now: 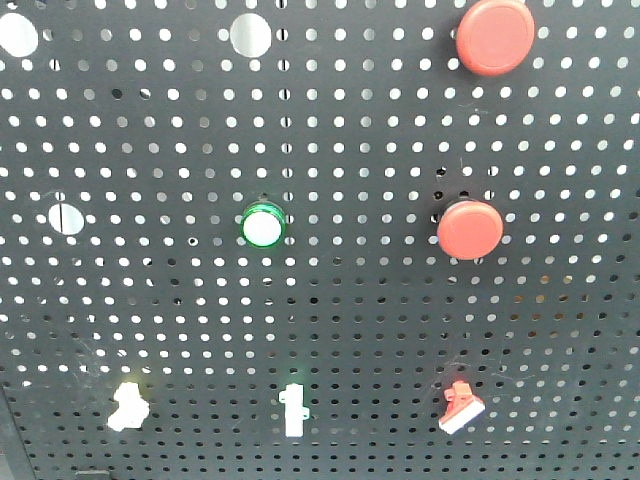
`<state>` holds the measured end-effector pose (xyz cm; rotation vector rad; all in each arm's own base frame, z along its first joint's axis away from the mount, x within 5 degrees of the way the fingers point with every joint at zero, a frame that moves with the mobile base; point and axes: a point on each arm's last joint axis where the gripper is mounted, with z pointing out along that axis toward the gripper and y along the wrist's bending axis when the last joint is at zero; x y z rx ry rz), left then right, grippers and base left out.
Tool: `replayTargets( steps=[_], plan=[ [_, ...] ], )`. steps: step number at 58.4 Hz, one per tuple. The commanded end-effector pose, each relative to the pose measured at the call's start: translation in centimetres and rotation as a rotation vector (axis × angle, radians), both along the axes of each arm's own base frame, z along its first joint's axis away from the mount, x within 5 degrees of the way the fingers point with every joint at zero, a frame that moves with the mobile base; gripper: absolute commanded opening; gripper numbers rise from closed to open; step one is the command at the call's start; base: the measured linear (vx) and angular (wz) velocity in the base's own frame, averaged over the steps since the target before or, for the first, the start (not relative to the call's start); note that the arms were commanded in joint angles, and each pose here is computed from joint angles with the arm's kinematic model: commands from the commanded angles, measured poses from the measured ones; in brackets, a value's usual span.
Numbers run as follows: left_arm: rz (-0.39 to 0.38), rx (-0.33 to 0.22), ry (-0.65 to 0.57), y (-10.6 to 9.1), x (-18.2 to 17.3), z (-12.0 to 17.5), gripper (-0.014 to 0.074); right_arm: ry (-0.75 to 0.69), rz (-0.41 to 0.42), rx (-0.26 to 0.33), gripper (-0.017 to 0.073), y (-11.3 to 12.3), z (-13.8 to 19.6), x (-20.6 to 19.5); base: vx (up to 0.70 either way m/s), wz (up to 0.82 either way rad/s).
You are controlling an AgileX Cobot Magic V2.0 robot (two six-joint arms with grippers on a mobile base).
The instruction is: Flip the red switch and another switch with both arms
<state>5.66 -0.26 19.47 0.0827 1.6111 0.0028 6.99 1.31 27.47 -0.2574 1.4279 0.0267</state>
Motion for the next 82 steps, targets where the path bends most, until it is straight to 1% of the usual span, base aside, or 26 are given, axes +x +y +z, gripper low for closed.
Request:
replayTargets(
  steps=[1,2,7,9,10,11,12,13,14,15,17,19,24,29,31,35,39,82],
  plan=[
    [-0.001,-0.011,-0.072,0.0,-0.1,0.1,0.0003,-0.064,-0.047,0.015,-0.0006,-0.4,1.4,0.0,0.0,0.0],
    [-0.001,-0.011,-0.072,0.0,-0.1,0.1,0.0003,-0.064,-0.047,0.013,-0.0006,-0.4,1.4,0.0,0.0,0.0],
    [-0.001,-0.011,-0.072,0.0,-0.1,0.1,0.0003,-0.054,-0.045,-0.04,-0.0006,-0.3,0.7,0.1,0.0,0.0],
    [-0.001,-0.011,-0.072,0.0,-0.1,0.1,0.0003,-0.035,-0.04,-0.043,-0.0006,-0.2,0.2,0.2,0.0,0.0],
    [-0.001,-0.011,-0.072,0.0,-0.1,0.1,0.0003,-0.018,-0.036,-0.017,-0.0006,-0.2,0.0,0.2,0.0,0.0],
    [-0.001,-0.011,-0.072,0.0,-0.1,0.1,0.0003,-0.011,-0.038,-0.032,-0.0006,-0.2,-0.3,0.2,0.0,0.0],
    [-0.001,-0.011,-0.072,0.0,-0.1,0.1,0.0003,0.012,-0.041,0.008,-0.0006,-0.2,-0.7,0.3,0.0,0.0],
    [-0.001,-0.011,-0.072,0.0,-0.1,0.1,0.0003,0.016,-0.05,-0.009,-0.0006,-0.3,-1.0,0.3,0.0,0.0],
    [-0.001,-0.011,-0.072,0.0,-0.1,0.1,0.0003,0.04,-0.055,0.046,-0.0006,-0.3,-1.5,0.4,0.0,0.0],
    [-0.001,-0.011,-0.072,0.0,-0.1,0.1,0.0003,0.047,-0.063,0.043,-0.0006,-0.4,-1.8,0.4,0.0,0.0],
    [-0.001,-0.011,-0.072,0.0,-0.1,0.1,0.0003,0.07,-0.084,0.081,-0.0006,-0.6,-2.6,0.4,0.0,0.0],
    [-0.001,-0.011,-0.072,0.0,-0.1,0.1,0.0003,0.088,-0.109,0.106,-0.0006,-0.8,-3.5,0.3,0.0,0.0],
    [-0.001,-0.011,-0.072,0.0,-0.1,0.1,0.0003,0.096,-0.159,0.147,-0.0006,-1.1,-5.5,-0.2,0.0,0.0],
    [-0.001,-0.011,-0.072,0.0,-0.1,0.1,0.0003,0.087,-0.189,0.166,-0.0006,-1.4,-7.4,-0.8,0.0,0.0],
    [-0.001,-0.011,-0.072,0.0,-0.1,0.1,0.0003,0.115,-0.198,0.16,-0.0006,-1.4,-7.6,-1.0,0.0,0.0],
    [-0.001,-0.011,-0.072,0.0,-0.1,0.1,0.0003,0.098,-0.205,0.106,-0.0006,-1.4,-7.6,-1.4,0.0,0.0],
    [-0.001,-0.011,-0.071,0.0,-0.1,0.1,0.0003,0.094,-0.207,0.068,-0.0006,-1.4,-7.6,-1.4,0.0,0.0],
    [-0.001,-0.011,-0.071,0.0,-0.1,0.1,0.0003,0.093,-0.207,0.072,-0.0006,-1.4,-7.6,-1.4,0.0,0.0]
  ],
)
